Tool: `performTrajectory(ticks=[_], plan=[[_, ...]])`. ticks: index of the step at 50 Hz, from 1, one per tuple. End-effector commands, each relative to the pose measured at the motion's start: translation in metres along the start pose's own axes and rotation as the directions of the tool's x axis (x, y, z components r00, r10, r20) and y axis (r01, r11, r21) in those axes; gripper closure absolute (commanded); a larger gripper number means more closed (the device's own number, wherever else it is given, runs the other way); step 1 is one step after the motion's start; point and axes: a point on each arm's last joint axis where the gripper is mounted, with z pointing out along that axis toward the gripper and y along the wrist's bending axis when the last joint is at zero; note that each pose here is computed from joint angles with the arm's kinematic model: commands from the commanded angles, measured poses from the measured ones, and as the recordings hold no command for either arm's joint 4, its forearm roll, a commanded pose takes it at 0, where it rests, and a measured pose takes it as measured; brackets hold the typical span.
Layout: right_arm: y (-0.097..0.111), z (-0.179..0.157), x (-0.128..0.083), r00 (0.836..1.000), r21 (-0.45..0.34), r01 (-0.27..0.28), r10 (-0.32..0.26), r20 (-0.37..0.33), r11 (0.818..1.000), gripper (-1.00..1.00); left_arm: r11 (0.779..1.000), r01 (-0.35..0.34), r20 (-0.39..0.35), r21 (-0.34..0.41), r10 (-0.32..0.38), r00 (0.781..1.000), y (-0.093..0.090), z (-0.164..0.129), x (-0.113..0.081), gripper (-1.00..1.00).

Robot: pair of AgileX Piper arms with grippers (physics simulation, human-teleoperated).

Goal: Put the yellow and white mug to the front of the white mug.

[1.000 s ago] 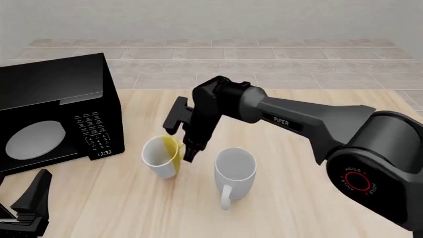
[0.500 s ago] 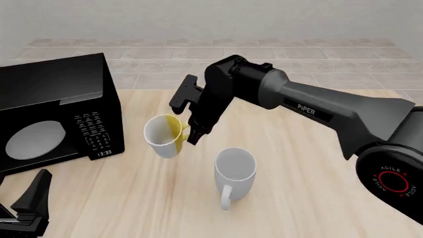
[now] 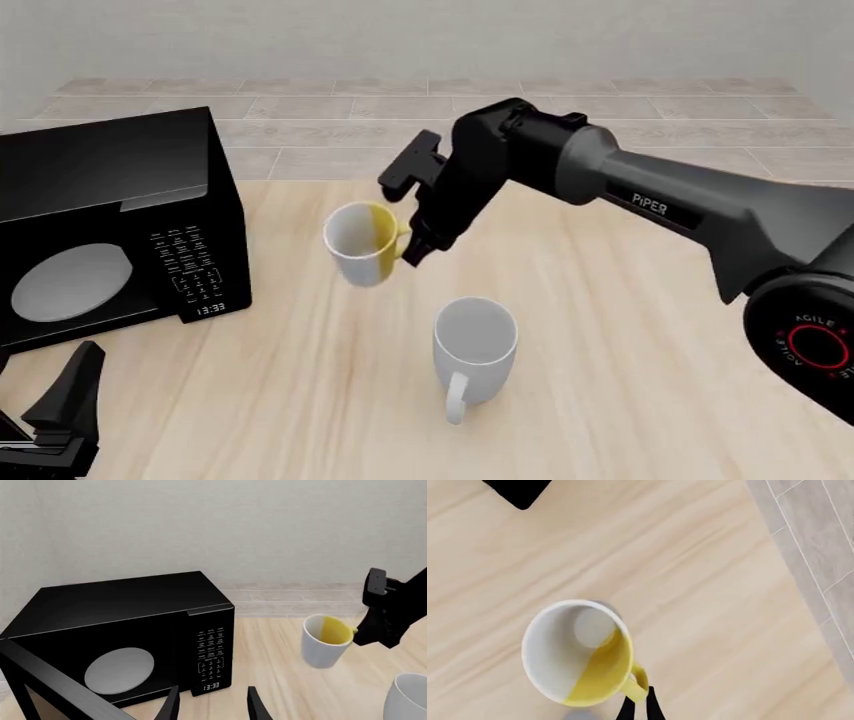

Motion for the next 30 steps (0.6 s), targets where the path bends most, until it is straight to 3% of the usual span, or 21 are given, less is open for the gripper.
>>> performTrajectory(ticks=[1,30], plan=[[-0.018,-0.003,0.012,0.996,0.029,-0.086,0.085,0.012,0.996,1.00,1.000,0.000,0.000,0.000,0.000,1.000,0.000,0.000,0.000,-1.00],[-0.037,0.004,0.058,0.979,0.068,-0.202,0.203,-0.005,0.977,1.00,1.000,0.000,0.000,0.000,0.000,1.000,0.000,0.000,0.000,-1.00]])
